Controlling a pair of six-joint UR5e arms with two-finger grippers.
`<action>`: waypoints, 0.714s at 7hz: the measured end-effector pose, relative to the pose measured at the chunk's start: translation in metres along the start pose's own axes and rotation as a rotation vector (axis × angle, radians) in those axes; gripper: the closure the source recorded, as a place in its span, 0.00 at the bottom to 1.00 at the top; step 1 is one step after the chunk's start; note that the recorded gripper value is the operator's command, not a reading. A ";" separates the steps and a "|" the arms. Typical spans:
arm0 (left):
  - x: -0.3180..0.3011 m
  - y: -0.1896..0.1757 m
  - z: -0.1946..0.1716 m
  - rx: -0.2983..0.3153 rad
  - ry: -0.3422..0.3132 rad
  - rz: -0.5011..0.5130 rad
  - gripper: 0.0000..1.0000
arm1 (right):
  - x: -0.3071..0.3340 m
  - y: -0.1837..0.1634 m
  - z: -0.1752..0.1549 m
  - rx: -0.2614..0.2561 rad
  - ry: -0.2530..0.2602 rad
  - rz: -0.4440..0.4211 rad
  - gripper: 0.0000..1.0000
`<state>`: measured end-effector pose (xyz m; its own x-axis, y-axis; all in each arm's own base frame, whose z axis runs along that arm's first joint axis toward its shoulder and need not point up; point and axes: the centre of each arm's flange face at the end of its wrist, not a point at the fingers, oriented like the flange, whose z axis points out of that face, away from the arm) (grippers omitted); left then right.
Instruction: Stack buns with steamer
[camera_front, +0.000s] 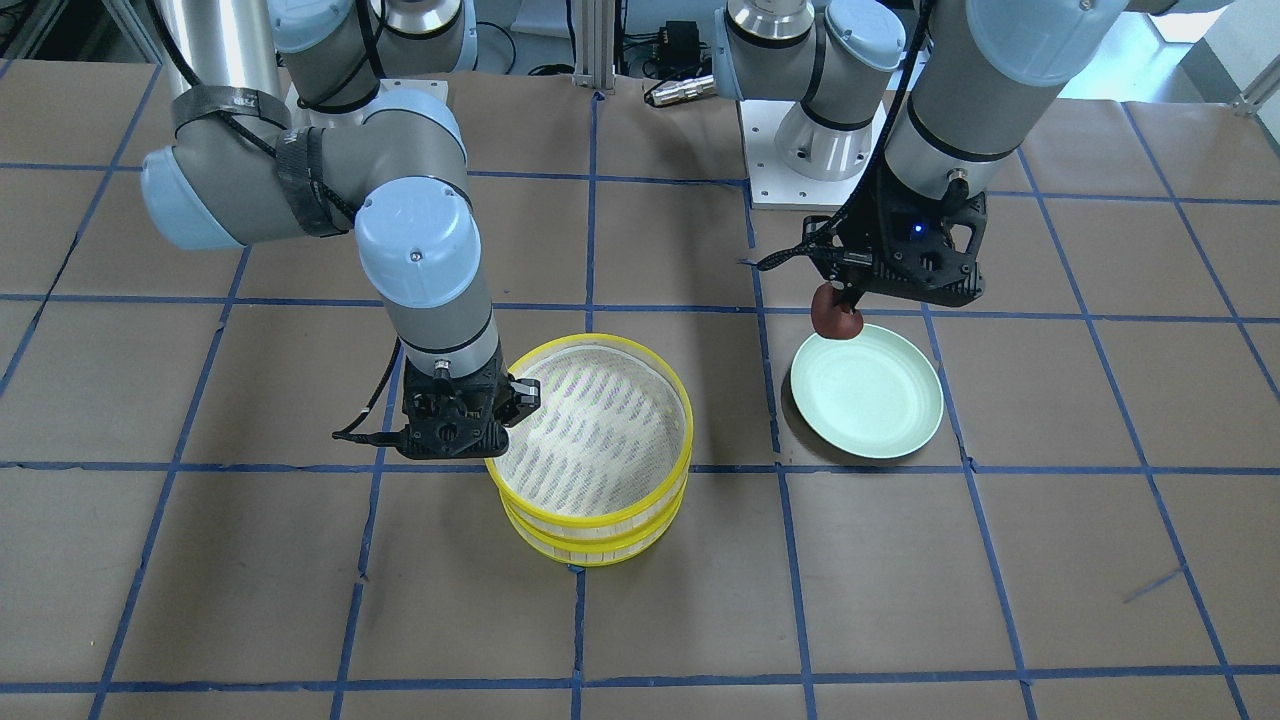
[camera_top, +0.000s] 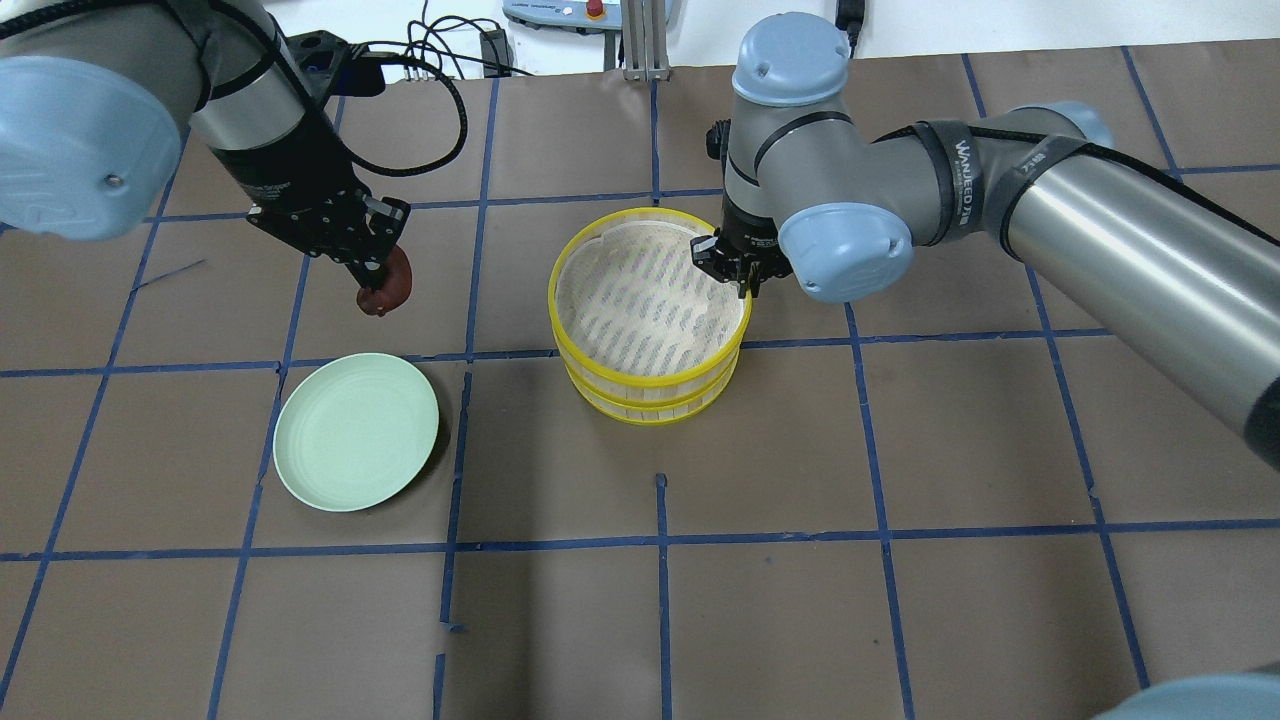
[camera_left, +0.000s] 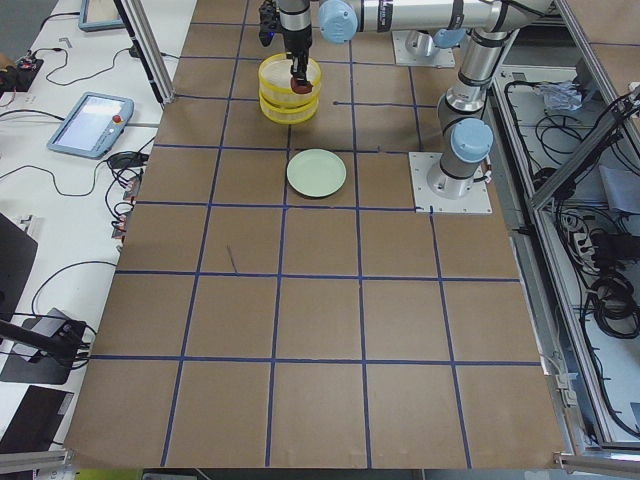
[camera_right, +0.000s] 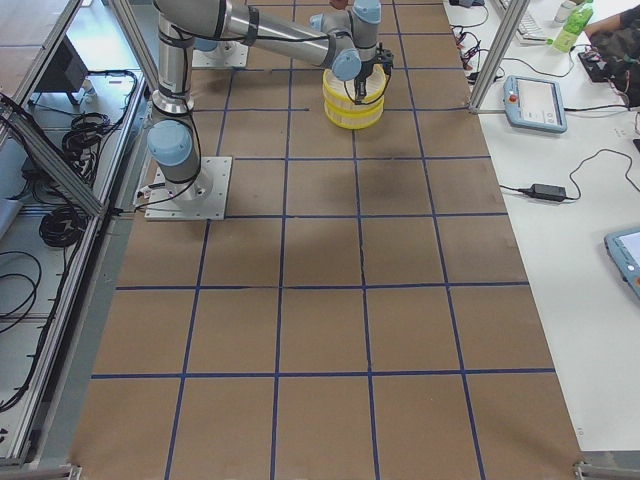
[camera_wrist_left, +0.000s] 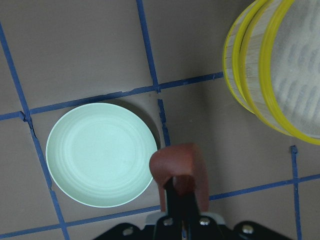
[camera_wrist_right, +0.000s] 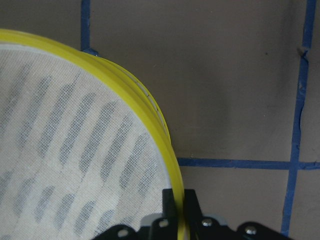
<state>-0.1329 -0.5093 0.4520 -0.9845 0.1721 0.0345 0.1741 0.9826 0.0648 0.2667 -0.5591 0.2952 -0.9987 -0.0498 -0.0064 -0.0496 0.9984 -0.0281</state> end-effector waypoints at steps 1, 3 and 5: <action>0.000 0.000 0.000 0.000 0.000 0.000 1.00 | 0.000 -0.001 0.000 0.000 0.002 0.000 0.86; 0.000 0.000 0.000 0.000 0.000 0.001 1.00 | 0.000 -0.002 0.004 -0.005 0.003 0.002 0.85; 0.000 0.000 0.000 0.000 0.000 0.001 1.00 | 0.000 -0.002 0.004 -0.005 0.002 0.008 0.72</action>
<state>-0.1333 -0.5092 0.4519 -0.9844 0.1728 0.0346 0.1747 0.9825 0.0648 0.2669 -0.5610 0.2910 -0.9991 -0.0414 -0.0043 -0.0413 0.9989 -0.0226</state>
